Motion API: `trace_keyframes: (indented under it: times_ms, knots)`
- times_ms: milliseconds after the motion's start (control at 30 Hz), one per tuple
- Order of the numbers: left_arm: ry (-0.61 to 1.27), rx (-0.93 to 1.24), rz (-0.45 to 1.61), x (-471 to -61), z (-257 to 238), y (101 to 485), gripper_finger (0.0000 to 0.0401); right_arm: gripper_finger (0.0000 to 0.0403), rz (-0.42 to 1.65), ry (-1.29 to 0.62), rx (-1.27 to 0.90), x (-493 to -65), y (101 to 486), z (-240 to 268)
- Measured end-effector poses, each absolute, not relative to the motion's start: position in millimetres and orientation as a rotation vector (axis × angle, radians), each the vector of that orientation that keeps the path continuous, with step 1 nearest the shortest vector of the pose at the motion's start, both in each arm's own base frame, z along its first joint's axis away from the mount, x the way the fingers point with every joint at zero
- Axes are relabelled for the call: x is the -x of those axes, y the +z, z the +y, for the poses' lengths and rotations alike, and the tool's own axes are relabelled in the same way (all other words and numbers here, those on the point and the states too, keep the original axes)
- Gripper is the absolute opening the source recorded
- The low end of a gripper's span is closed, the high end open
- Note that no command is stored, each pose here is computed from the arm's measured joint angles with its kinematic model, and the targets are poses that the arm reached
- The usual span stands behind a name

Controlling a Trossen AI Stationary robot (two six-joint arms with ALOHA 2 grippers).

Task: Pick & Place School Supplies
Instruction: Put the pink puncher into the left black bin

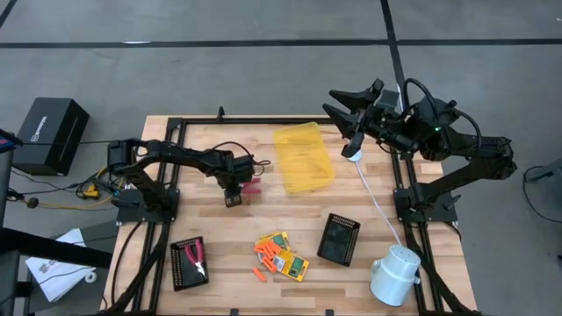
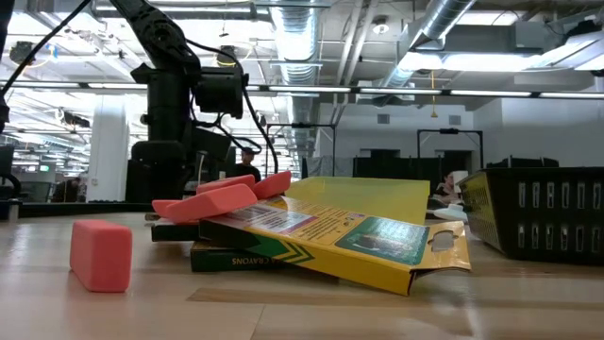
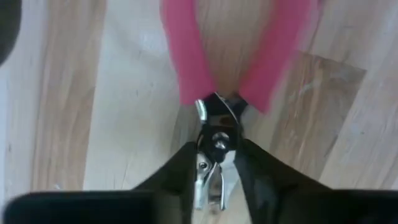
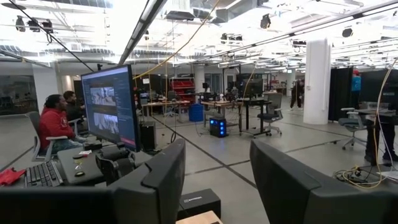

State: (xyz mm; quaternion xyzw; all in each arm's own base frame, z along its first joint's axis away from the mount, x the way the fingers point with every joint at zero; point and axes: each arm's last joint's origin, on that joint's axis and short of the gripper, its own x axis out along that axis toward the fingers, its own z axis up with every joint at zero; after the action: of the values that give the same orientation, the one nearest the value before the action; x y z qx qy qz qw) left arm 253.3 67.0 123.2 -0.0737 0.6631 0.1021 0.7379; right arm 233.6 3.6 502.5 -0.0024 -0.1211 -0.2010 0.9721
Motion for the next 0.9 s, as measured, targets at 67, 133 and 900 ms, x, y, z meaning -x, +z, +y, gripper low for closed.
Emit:
trace_keyframes:
  times_ms: [67, 133, 900]
  knots:
    - [0.212, 0.173, 1.453, -253.3, 66.6, 123.3, 0.0081, 0.0171, -0.243, -0.410, 0.011, -233.6, 502.5, 2.9]
    - [0.206, 0.178, 1.447, -253.1, 66.3, 124.2, 0.0081, 0.0171, -0.243, -0.411, 0.014, -233.6, 502.5, 2.9]
    - [-0.271, -0.064, 1.041, -160.1, 15.4, 257.1, 0.0081, 0.0169, -0.257, -0.447, 0.011, -233.4, 503.5, -12.6]
